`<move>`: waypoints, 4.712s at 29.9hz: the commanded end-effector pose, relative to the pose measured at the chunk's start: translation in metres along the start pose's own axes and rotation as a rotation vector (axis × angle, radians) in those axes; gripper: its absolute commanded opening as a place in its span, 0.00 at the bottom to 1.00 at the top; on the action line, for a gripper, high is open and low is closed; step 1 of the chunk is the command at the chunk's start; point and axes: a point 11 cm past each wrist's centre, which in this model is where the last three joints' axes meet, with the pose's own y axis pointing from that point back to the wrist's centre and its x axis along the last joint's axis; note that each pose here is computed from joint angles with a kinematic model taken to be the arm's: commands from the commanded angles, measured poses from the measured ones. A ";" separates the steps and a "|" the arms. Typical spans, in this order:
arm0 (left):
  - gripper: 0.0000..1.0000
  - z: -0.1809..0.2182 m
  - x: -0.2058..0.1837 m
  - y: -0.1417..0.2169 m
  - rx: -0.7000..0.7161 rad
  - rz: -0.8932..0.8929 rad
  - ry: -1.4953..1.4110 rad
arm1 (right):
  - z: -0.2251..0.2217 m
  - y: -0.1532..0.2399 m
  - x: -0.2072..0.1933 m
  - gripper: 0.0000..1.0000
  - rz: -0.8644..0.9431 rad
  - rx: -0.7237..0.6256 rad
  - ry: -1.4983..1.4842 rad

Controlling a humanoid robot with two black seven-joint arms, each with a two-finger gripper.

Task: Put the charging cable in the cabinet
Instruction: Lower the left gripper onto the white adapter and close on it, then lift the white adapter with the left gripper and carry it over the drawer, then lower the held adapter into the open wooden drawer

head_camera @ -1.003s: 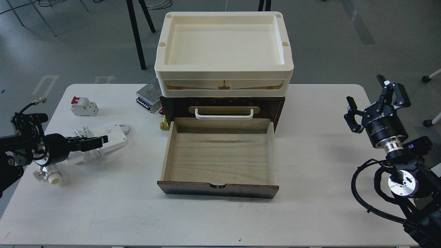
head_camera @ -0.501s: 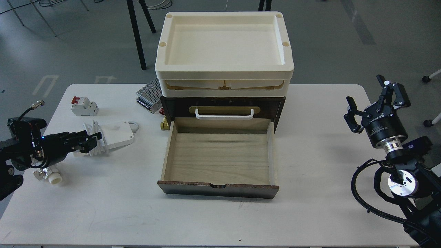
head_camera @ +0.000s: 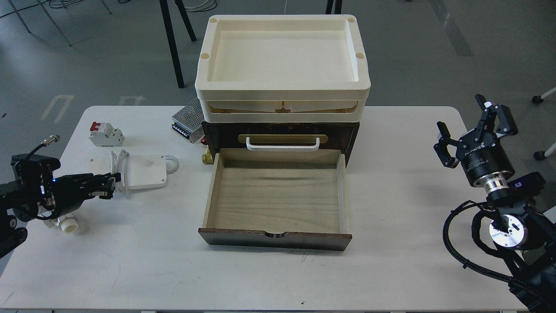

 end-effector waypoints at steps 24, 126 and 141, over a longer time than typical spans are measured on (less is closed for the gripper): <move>0.00 -0.082 0.096 0.082 0.174 0.514 0.535 | 0.000 0.000 0.000 0.99 0.001 0.000 0.001; 0.00 0.281 0.017 -0.009 -0.811 0.024 0.267 | 0.000 0.000 0.001 0.99 0.006 0.000 0.002; 0.02 0.301 -0.005 -0.041 -0.794 -0.014 0.257 | 0.000 0.000 0.001 0.99 0.006 0.000 0.002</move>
